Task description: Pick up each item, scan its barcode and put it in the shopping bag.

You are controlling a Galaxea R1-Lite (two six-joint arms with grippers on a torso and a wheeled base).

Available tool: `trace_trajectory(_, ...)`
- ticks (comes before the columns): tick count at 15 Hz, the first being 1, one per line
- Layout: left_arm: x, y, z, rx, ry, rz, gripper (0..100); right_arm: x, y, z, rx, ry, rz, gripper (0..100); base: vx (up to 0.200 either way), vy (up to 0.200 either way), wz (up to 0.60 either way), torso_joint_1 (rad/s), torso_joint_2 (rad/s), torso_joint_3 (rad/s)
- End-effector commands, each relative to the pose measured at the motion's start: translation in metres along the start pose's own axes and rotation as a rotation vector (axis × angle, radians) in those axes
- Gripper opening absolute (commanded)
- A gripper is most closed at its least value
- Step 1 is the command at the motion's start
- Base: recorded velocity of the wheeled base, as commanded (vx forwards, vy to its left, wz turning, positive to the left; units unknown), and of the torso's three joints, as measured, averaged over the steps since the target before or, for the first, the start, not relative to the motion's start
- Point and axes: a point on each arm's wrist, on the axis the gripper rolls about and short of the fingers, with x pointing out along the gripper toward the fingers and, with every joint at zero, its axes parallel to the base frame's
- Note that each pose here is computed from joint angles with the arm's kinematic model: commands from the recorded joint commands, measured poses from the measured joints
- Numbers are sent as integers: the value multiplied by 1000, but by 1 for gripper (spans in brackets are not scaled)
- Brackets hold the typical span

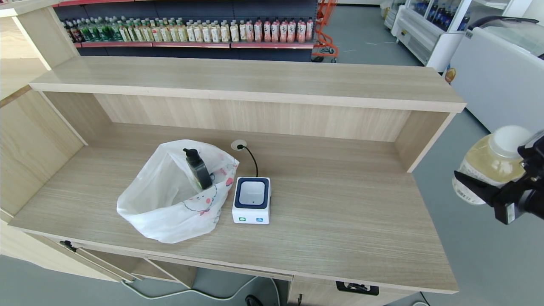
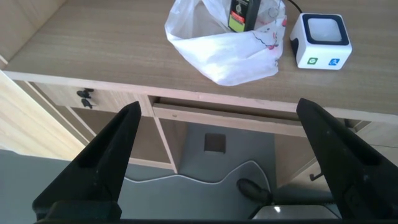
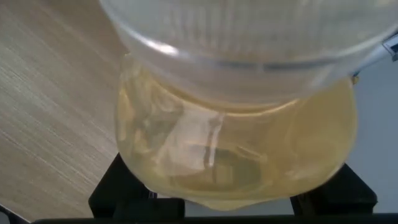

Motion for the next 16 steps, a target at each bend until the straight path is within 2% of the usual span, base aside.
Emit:
trace_trajectory(1,0,0,0,0,0,0,100,4,4,-8,4,29,17,0,0,0,0,0,0,0)
trace_trajectory(7,0,0,0,3,0,0,100,-5,1,3,-4,-76,59,0,0,0,0,0,0,0)
trace_trajectory(13,0,0,0,0,0,0,100,3,-10,22,11,-227,147,0,0,200,0,4,5,1)
trace_trajectory(16,0,0,0,2,0,0,100,17,-4,22,16,-267,219,0,0,200,0,1,2,2)
